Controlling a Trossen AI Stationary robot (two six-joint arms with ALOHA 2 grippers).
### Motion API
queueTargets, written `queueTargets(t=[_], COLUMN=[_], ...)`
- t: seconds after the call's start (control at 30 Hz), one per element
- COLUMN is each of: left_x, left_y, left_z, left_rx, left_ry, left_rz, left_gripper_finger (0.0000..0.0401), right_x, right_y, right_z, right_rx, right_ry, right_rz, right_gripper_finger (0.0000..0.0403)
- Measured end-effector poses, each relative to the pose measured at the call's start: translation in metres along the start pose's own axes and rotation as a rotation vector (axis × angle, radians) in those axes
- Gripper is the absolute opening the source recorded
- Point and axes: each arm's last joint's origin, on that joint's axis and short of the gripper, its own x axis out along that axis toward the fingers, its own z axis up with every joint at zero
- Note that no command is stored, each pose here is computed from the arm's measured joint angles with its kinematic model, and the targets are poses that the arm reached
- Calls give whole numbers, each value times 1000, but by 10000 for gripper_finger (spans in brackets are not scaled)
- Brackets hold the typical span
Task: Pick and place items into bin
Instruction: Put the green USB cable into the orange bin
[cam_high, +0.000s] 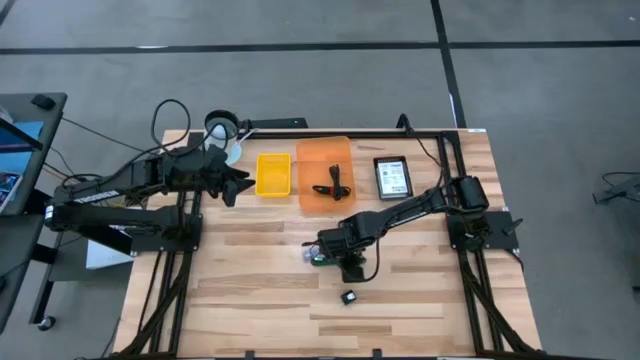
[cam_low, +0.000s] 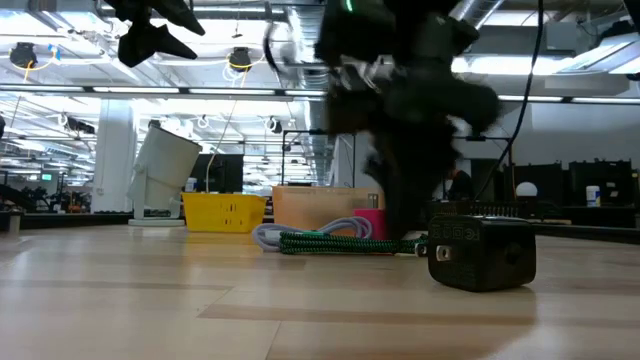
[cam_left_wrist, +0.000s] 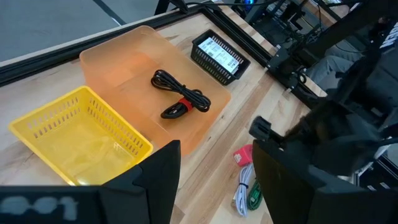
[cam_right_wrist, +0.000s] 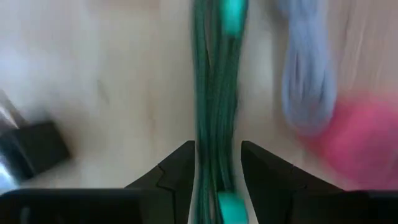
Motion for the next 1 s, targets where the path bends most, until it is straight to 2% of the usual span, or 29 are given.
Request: queueTargets(t=[0.33,0.47,0.6,0.7,0.83,1.0], left_x=[0,0,0,0,0,0], left_y=[1,1,1,1,1,1], left_z=[-1,-2,-2,-2,-2,-2], left_rx=[-9,-9,-9,-9,-9,-9], left_ry=[15,24,28,29,29,29], left_rz=[10,6,2,0,-2,-2], left_gripper_finger=[189,189,189,189,189,189], right_x=[25,25,15,8,-13,-36], right_y=[-2,-2,-2,1,6,9], right_z=[3,2,2,-2,-2,-4], right_rx=[10,29,32,41,36,28], right_ry=[34,35,18,45,28,-6], right_rz=[13,19,62,150,295,317], right_gripper_finger=[123,101,54,21,21,28])
